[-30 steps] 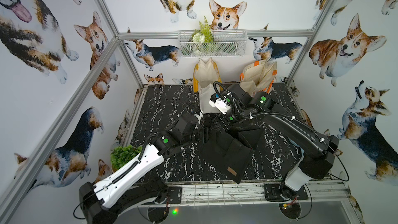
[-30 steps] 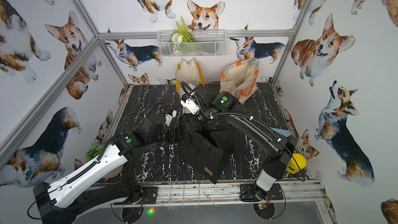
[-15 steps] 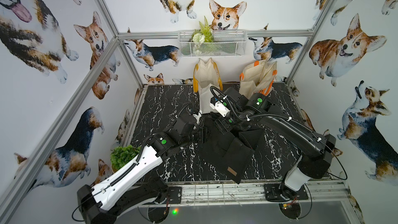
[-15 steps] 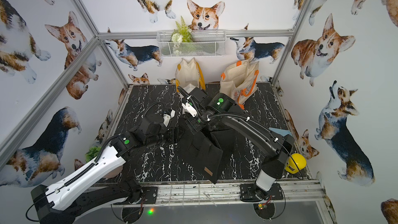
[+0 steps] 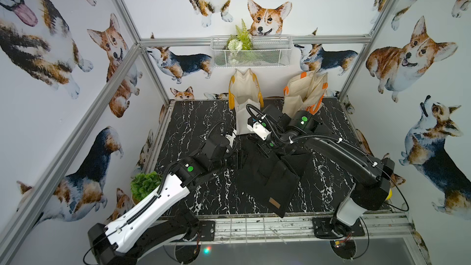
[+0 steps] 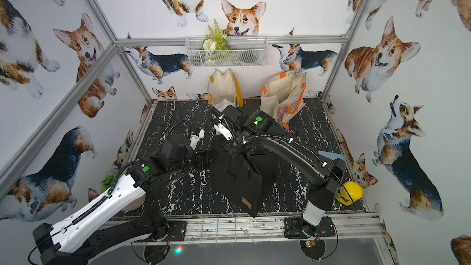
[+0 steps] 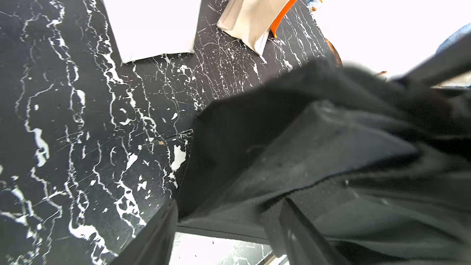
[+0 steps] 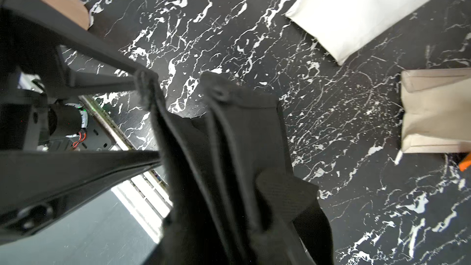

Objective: Put away the canvas bag
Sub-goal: Press the canvas bag.

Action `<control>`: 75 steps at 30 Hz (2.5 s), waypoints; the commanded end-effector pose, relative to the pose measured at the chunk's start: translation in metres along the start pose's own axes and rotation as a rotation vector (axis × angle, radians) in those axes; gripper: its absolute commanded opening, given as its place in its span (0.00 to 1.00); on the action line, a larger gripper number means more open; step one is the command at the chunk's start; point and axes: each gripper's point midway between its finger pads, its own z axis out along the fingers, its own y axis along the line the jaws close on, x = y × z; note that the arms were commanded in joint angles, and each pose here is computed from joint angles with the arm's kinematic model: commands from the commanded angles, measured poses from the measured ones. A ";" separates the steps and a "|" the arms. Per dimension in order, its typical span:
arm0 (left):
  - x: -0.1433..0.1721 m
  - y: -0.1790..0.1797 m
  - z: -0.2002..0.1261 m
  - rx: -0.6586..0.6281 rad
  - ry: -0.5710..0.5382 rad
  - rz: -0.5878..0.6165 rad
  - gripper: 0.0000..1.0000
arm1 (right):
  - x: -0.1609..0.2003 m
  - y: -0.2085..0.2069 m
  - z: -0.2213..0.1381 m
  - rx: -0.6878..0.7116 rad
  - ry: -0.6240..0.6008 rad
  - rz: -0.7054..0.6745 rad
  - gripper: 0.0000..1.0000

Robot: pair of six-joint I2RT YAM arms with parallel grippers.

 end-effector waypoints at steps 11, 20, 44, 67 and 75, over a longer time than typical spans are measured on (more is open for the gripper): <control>-0.025 -0.083 -0.078 0.517 -0.207 0.181 0.70 | 0.052 0.021 -0.074 -0.164 -0.022 -0.047 0.00; -0.025 -0.147 -0.130 0.950 -0.191 0.246 0.82 | 0.100 0.096 -0.129 -0.688 -0.022 -0.027 0.00; 0.024 -0.149 -0.105 1.023 0.031 0.187 0.47 | 0.039 0.047 -0.141 -0.565 -0.247 0.146 0.00; 0.038 -0.147 -0.095 1.009 0.087 0.196 0.00 | 0.053 0.065 -0.132 -0.695 -0.186 0.093 0.55; 0.036 -0.155 -0.098 1.034 0.093 0.202 0.00 | 0.047 0.081 -0.105 -0.697 -0.123 0.056 0.51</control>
